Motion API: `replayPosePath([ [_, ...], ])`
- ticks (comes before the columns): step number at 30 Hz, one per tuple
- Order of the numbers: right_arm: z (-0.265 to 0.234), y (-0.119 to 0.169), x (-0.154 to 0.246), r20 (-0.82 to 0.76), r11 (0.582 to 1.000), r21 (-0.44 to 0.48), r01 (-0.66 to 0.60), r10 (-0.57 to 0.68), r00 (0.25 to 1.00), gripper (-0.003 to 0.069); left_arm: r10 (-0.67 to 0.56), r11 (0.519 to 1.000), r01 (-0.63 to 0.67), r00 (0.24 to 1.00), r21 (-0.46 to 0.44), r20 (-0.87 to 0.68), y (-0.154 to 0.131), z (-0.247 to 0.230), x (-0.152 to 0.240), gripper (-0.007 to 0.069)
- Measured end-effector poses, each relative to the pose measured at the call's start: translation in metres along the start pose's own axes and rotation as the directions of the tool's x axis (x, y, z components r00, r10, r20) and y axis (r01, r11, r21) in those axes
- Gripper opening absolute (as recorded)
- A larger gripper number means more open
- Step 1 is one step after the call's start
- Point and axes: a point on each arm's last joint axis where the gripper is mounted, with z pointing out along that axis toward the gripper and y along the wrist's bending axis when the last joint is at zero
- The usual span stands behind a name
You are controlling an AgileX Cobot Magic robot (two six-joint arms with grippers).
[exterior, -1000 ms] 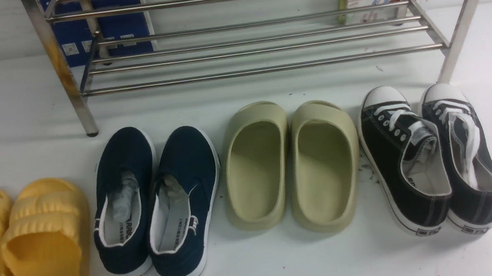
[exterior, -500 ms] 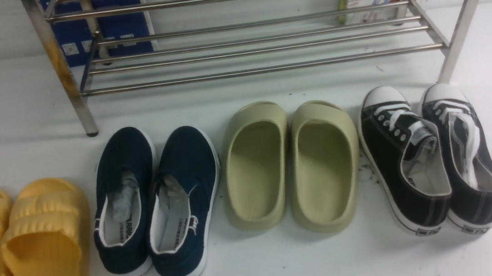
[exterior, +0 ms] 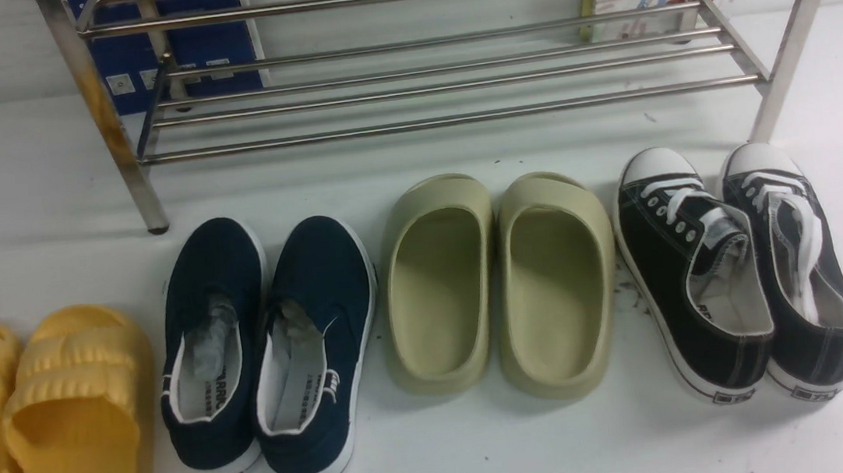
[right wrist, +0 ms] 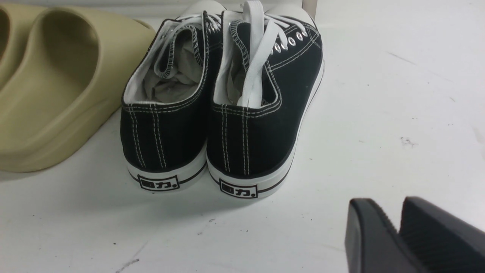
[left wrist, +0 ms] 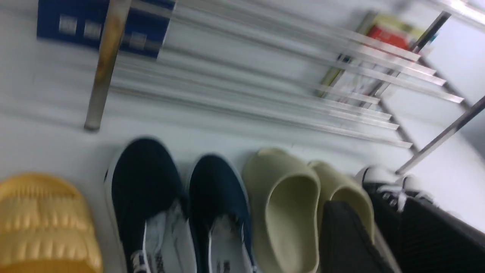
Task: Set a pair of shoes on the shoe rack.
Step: Use the left arm to grab the shoe closest to it
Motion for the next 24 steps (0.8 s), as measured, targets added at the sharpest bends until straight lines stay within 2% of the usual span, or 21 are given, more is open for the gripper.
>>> replayPosePath([
  [2, 0.0, 0.0, 0.0, 0.0, 1.0, 0.0, 0.0, 0.0, 1.0, 0.017, -0.028, 0.999, 0.027, 0.998, -0.027, -0.059, 0.004, 0.014, 0.003, 0.0237],
  [5, 0.0, 0.0, 0.0, 0.0, 1.0, 0.0, 0.0, 0.0, 1.0, 0.0176, -0.142, 0.986, 0.124, 0.973, -0.11, -0.182, 0.013, 0.053, 0.006, 0.0237],
  [7, 0.0, 0.0, 0.0, 0.0, 1.0, 0.0, 0.0, 0.0, 1.0, 0.0178, -0.156, 0.983, 0.13, 0.964, -0.132, -0.215, 0.015, 0.066, 0.005, 0.0237],
  [10, 0.0, 0.0, 0.0, 0.0, 1.0, 0.0, 0.0, 0.0, 1.0, 0.0184, -0.142, 0.98, 0.083, 0.929, -0.182, -0.341, 0.021, 0.11, 0.0, 0.0237],
  [15, 0.0, 0.0, 0.0, 0.0, 1.0, 0.0, 0.0, 0.0, 1.0, 0.0188, -0.133, 0.976, 0.03, 0.865, -0.215, -0.483, 0.027, 0.149, 0.001, 0.0237],
  [16, 0.0, 0.0, 0.0, 0.0, 1.0, 0.0, 0.0, 0.0, 1.0, 0.019, -0.149, 0.971, 0.02, 0.832, -0.239, -0.534, 0.033, 0.169, 0.007, 0.0238],
  [19, 0.0, 0.0, 0.0, 0.0, 1.0, 0.0, 0.0, 0.0, 1.0, 0.0193, -0.161, 0.966, 0.008, 0.804, -0.26, -0.572, 0.04, 0.183, 0.014, 0.0242],
  [24, 0.0, 0.0, 0.0, 0.0, 1.0, 0.0, 0.0, 0.0, 1.0, 0.0199, -0.102, 0.955, -0.101, 0.772, -0.279, -0.627, 0.042, 0.2, 0.029, 0.026],
])
